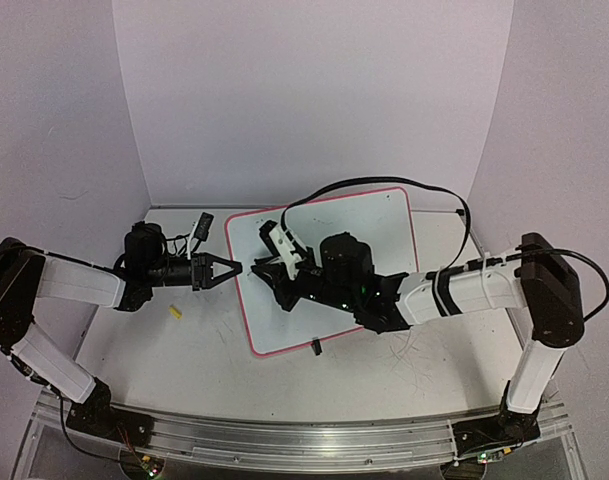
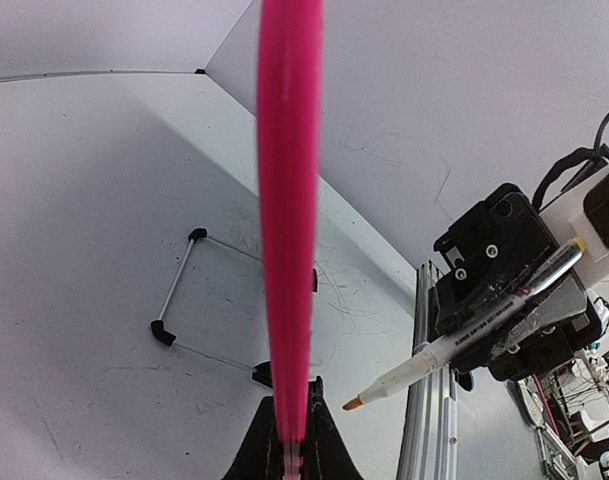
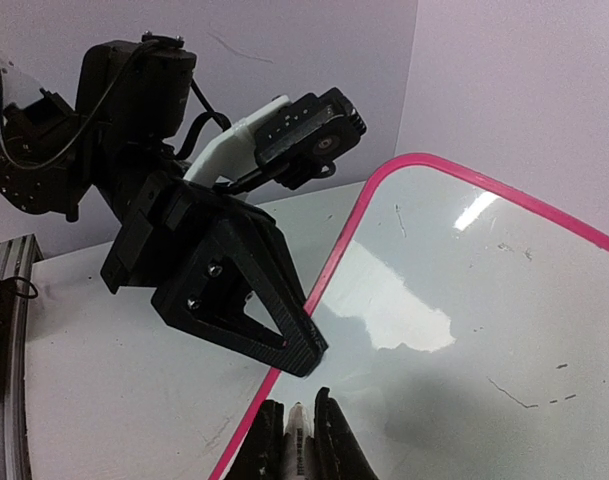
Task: Write a sentence on the whiteboard
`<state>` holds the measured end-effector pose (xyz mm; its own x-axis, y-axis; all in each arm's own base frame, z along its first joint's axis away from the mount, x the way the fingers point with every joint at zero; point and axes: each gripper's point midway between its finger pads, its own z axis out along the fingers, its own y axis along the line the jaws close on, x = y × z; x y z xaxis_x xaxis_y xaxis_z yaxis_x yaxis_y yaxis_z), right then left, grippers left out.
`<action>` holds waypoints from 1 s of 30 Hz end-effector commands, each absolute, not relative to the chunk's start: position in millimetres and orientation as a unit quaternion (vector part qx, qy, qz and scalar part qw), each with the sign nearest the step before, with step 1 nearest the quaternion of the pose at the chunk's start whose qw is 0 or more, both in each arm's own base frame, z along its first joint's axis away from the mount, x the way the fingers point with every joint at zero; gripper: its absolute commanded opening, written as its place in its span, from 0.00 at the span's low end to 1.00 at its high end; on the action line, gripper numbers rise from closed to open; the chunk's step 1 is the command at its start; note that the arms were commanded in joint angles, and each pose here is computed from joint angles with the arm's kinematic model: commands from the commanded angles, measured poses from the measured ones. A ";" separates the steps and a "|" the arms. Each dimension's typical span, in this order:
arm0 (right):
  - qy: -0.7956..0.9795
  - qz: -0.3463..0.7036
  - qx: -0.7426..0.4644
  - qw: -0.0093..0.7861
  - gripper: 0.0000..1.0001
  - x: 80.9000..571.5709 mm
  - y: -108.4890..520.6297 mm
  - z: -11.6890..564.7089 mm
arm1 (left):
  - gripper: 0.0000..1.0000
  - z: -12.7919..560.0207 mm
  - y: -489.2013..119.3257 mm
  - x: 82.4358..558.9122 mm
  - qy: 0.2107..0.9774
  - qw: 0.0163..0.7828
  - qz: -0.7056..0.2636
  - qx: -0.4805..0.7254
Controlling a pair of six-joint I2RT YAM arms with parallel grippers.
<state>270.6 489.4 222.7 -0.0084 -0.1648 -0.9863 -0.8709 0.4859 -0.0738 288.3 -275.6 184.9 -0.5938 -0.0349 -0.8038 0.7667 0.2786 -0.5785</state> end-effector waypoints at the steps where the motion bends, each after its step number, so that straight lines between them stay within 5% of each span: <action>1: 0.625 0.305 -0.381 0.610 0.00 281.5 496.7 248.1 | 0.00 193.5 -280.6 295.5 0.698 0.390 -0.534 0.274; 30: 0.620 0.303 -0.388 0.611 0.00 284.9 505.6 245.5 | 0.00 192.6 -280.5 295.3 0.699 0.389 -0.534 0.275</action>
